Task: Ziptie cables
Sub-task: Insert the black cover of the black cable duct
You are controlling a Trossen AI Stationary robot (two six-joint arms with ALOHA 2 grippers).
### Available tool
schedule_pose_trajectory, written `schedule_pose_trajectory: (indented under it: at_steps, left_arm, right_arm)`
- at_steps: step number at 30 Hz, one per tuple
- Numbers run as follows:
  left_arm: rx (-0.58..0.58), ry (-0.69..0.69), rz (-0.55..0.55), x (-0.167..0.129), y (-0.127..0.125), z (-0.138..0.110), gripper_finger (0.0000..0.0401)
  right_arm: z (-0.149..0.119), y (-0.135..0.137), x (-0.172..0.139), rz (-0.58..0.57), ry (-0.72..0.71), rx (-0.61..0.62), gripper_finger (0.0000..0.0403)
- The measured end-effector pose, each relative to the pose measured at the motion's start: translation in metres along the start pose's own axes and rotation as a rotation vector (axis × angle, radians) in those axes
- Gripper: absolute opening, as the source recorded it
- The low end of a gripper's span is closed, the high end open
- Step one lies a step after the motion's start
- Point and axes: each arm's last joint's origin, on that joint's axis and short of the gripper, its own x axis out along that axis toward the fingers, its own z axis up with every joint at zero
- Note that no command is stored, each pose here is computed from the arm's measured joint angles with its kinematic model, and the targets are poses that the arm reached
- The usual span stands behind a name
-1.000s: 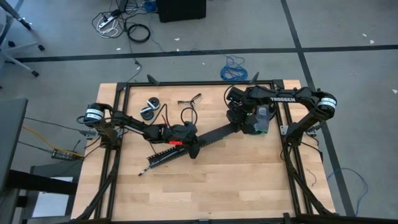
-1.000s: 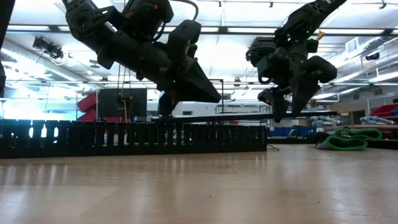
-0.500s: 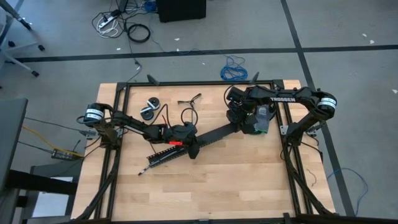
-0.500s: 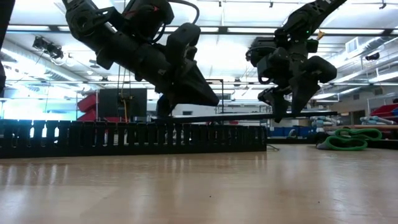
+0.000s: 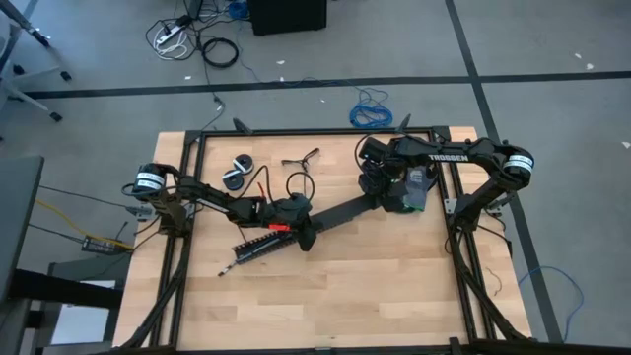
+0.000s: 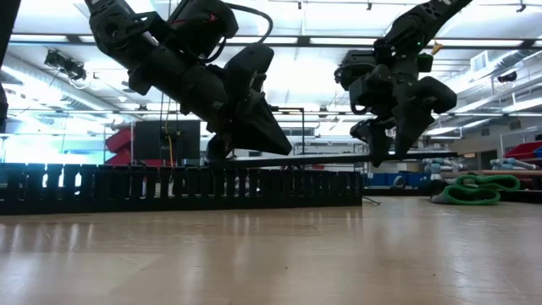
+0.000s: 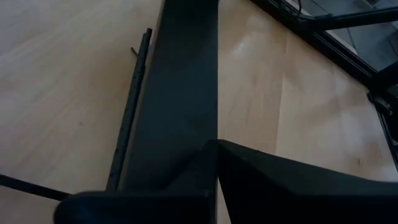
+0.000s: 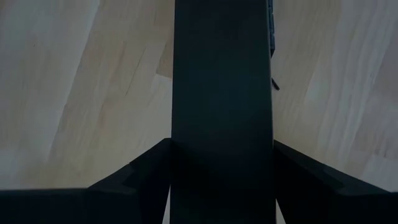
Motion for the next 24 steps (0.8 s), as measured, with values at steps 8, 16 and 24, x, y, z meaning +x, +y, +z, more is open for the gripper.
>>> schedule_pose_trajectory:
  at_steps: [8, 16, 24]
  left_arm:
    - [0.0, 0.003, 0.002, 0.0, 0.0, 0.0, 0.0]
    - [-0.001, 0.003, 0.002, 0.0, 0.0, 0.0, 0.0]
    - [-0.002, -0.005, -0.005, 0.0, 0.0, 0.001, 0.0]
  right_arm:
    - [-0.001, -0.007, 0.018, 0.016, 0.028, 0.009, 0.0229]
    - [-0.002, -0.011, 0.016, -0.001, 0.012, 0.027, 0.0229]
    - [0.0, -0.01, 0.01, -0.001, -0.017, 0.007, 0.0229]
